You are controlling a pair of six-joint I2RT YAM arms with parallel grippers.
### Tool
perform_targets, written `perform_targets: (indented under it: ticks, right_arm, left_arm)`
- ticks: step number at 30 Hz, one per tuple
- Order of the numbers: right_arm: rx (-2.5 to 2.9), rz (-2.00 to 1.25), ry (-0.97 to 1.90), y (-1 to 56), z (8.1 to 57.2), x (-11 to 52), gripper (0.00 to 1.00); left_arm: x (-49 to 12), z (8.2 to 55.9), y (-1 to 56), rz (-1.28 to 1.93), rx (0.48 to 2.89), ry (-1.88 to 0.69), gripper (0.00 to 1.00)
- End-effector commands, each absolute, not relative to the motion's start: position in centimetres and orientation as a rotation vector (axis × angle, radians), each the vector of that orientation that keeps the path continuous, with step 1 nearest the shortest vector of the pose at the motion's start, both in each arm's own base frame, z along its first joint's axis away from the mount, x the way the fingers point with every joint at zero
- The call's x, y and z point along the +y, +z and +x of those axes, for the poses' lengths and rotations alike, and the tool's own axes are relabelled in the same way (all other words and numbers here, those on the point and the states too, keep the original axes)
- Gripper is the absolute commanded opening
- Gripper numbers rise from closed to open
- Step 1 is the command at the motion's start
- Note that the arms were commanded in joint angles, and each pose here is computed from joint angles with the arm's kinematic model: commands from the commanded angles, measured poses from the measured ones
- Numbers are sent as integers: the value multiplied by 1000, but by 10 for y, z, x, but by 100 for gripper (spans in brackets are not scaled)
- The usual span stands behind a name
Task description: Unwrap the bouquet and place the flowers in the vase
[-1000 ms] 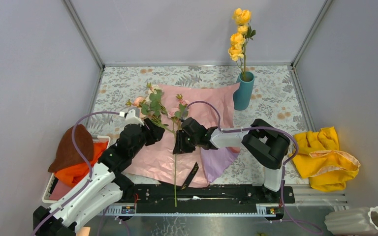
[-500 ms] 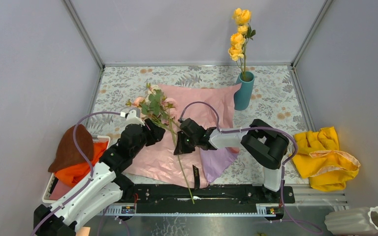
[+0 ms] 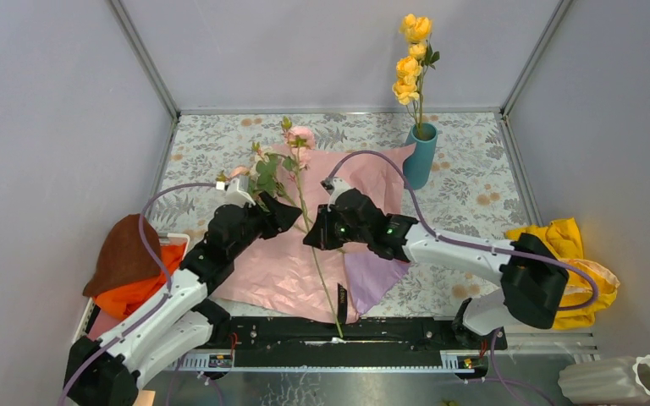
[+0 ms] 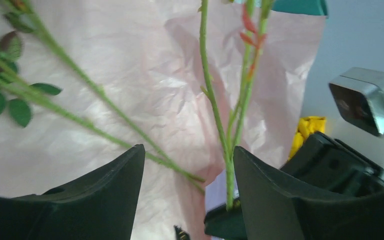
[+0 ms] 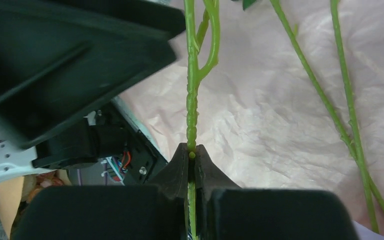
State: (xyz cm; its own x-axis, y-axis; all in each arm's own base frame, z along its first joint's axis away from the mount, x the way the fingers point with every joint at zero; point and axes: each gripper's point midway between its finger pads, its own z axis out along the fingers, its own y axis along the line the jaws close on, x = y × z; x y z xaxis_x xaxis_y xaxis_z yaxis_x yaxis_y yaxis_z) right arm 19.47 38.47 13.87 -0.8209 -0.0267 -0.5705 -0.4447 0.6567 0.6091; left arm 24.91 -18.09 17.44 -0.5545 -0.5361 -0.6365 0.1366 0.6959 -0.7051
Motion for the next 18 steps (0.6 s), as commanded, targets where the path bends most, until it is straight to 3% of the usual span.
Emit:
perform_targets:
  ticks: [1,18]
  right_arm:
    - [2242,-412,1083,173,191,380,0]
    - [2180,-402,1025,183,197,369,0]
  left_arm:
    - [-214,260,217,-199,1830,-1169,70]
    - [-229,253,226,-139,1742,-1334,48]
